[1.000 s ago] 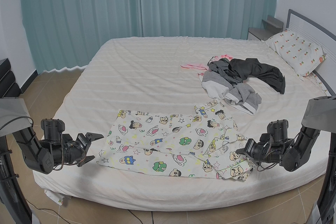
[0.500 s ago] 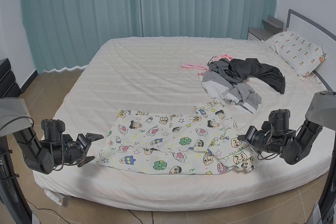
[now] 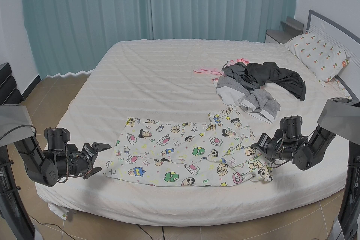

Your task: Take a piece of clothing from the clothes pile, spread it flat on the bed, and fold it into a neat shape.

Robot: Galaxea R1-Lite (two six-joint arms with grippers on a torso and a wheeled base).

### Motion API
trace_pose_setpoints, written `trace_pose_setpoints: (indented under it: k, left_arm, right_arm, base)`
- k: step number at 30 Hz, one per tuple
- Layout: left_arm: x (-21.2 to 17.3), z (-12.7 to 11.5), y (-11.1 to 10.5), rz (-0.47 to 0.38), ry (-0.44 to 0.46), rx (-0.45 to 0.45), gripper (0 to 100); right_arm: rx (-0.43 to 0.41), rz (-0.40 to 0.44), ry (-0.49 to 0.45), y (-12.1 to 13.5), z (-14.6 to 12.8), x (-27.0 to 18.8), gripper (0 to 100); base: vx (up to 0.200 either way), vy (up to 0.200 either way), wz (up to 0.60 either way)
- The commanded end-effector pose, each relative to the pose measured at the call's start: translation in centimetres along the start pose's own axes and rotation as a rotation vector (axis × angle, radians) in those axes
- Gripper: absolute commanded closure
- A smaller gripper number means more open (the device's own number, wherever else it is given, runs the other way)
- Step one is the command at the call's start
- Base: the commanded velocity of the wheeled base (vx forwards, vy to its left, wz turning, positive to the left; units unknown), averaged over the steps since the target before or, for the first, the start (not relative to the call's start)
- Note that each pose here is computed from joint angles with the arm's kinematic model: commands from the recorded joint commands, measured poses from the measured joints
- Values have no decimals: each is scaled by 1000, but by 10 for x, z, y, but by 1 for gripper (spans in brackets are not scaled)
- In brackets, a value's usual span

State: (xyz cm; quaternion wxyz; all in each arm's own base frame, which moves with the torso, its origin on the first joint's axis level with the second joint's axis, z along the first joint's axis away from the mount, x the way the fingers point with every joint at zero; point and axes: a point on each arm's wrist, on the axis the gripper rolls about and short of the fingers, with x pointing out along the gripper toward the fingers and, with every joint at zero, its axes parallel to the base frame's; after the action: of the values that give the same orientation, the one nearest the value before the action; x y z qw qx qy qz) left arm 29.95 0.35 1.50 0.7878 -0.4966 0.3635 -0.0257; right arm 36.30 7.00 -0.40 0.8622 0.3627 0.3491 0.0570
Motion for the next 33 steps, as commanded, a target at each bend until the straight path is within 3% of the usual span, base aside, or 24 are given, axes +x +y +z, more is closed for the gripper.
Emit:
trace_pose_setpoints:
  k: [1, 2, 3, 18, 22, 27, 33]
  left_arm:
    - [0, 0, 0, 1, 0, -1, 0]
    - [0, 0, 0, 1, 1, 0, 0]
    - [1, 0, 0, 2, 2, -1, 0]
    - [0, -1, 1, 3, 3, -1, 0]
    - [0, -1, 1, 3, 3, 0, 0]
    - [0, -1, 1, 3, 3, -1, 0]
    - [0, -1, 1, 3, 3, -1, 0]
  right_arm:
    - [7, -28, 23, -9, -3, 11, 100]
    - [9, -33, 26, -10, -3, 12, 100]
    - [12, -39, 28, -11, -3, 12, 0]
    - [64, -77, -85, -12, 22, -29, 0]
    - [49, -36, -78, 8, 12, -53, 0]
    - [115, 35, -40, 42, -12, -69, 0]
    - [127, -10, 71, 47, -45, -54, 0]
  base:
    - [0, 0, 0]
    - [0, 0, 0]
    - [0, 0, 0]
    - [0, 0, 0]
    - [0, 0, 0]
    - [0, 0, 0]
    - [0, 0, 0]
